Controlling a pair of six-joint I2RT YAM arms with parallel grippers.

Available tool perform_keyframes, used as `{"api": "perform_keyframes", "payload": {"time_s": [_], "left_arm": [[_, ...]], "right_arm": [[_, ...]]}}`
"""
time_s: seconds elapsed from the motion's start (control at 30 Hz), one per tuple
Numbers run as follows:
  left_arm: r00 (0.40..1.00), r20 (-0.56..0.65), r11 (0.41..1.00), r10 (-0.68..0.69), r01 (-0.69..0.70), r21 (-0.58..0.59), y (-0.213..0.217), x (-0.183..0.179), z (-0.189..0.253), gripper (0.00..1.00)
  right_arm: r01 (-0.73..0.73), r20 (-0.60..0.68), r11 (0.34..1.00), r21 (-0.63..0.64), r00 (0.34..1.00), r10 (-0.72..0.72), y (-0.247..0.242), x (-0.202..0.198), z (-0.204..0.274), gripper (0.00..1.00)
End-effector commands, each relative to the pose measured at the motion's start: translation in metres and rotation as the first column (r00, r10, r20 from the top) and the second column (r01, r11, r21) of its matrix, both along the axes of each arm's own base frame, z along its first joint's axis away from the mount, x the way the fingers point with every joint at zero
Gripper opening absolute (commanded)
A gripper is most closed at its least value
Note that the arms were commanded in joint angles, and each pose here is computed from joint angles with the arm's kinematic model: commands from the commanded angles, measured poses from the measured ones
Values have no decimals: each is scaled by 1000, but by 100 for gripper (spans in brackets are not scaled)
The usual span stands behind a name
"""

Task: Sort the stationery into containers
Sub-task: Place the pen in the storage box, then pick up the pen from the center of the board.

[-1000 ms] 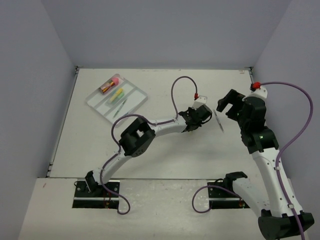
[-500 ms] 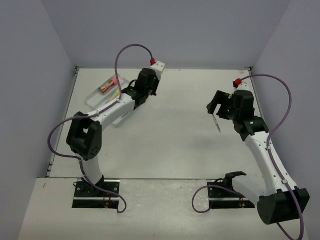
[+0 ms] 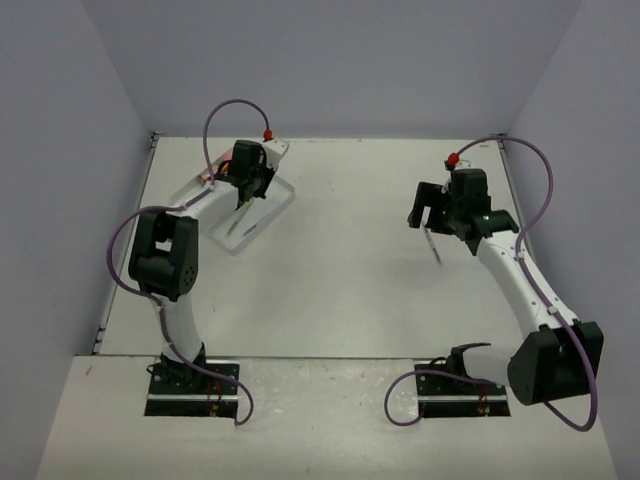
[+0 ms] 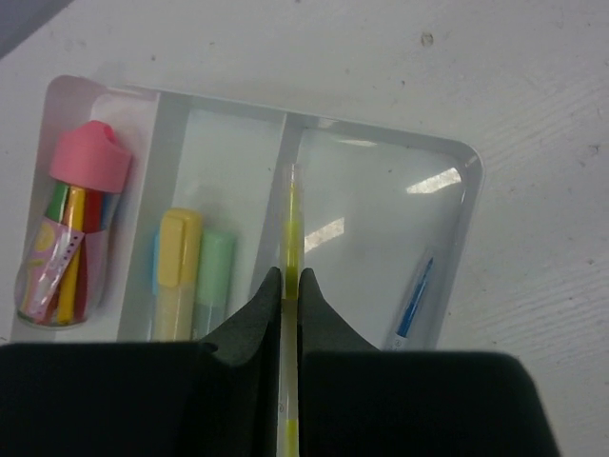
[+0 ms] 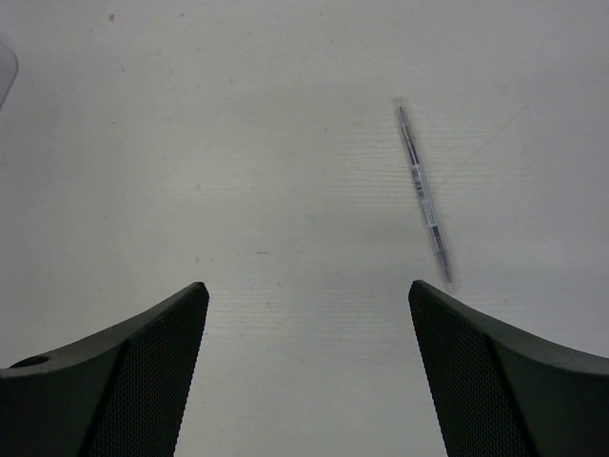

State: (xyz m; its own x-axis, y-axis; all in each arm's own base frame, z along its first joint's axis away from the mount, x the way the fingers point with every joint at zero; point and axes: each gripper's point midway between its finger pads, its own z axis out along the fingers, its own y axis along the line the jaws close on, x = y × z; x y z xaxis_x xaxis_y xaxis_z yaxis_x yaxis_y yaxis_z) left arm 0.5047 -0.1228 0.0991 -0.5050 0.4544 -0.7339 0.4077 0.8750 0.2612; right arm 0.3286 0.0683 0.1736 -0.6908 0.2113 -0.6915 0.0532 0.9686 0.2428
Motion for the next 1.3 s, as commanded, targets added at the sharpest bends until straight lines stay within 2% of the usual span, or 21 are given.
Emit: {"api": "perform_keyframes", "payload": {"time_s": [0.0,0.07,0.17,0.23,0.37,0.4,0.47,0.6,0.67,0.73,0.8,0.9,1.03,1.2,1.27], "left_arm": [[995,-32,995,-92,91,-29,-15,-3,-13,7],[995,-57,997,-81,80,-21,-12,-5,-26,23],[995,-78,998,-59,57,-25,-8,-7,-37,42],[996,-84,999,-42,41,-23,-6,-8,-39,60],[999,-54,999,5,-7,-36,-2,-4,-22,69],[999,-27,998,40,-41,-44,0,0,-6,74],[992,-1,991,126,-125,-50,9,1,22,98],[955,78,952,285,-273,-137,24,-3,104,100],[948,97,932,302,-272,-242,19,-18,144,100],[961,104,911,258,-207,-356,4,-39,176,100],[961,161,877,225,-127,-464,-4,-66,215,100],[960,220,841,174,-28,-540,-13,-95,246,100],[951,260,838,165,4,-546,-9,-115,260,100],[957,245,839,156,3,-545,-8,-125,247,100],[959,243,835,146,13,-550,-10,-128,245,100]], "right_arm": [[-25,-32,995,-93,999,22,-8,20,4,87],[-8,-76,992,-124,997,-1,-15,24,-6,88],[-15,-113,986,-169,994,-4,-22,34,-19,88],[-43,-154,978,-205,988,11,-27,40,-33,87],[-48,-215,976,-214,977,1,-35,54,-51,86],[-38,-213,976,-212,977,-8,-43,59,-50,83],[-26,-252,979,-201,967,-27,-54,65,-59,76],[-62,-365,982,-177,931,-7,-60,66,-82,61],[-64,-399,978,-198,917,-21,-65,67,-93,58],[-71,-429,974,-215,903,-28,-68,67,-101,57],[-88,-478,971,-222,878,-29,-70,63,-112,56],[-128,-522,971,-203,853,3,-67,59,-120,53],[-169,-551,970,-176,833,46,-63,56,-127,51],[-194,-626,967,-164,778,50,-64,47,-148,49],[-195,-645,969,-152,763,52,-62,46,-151,45]]}}
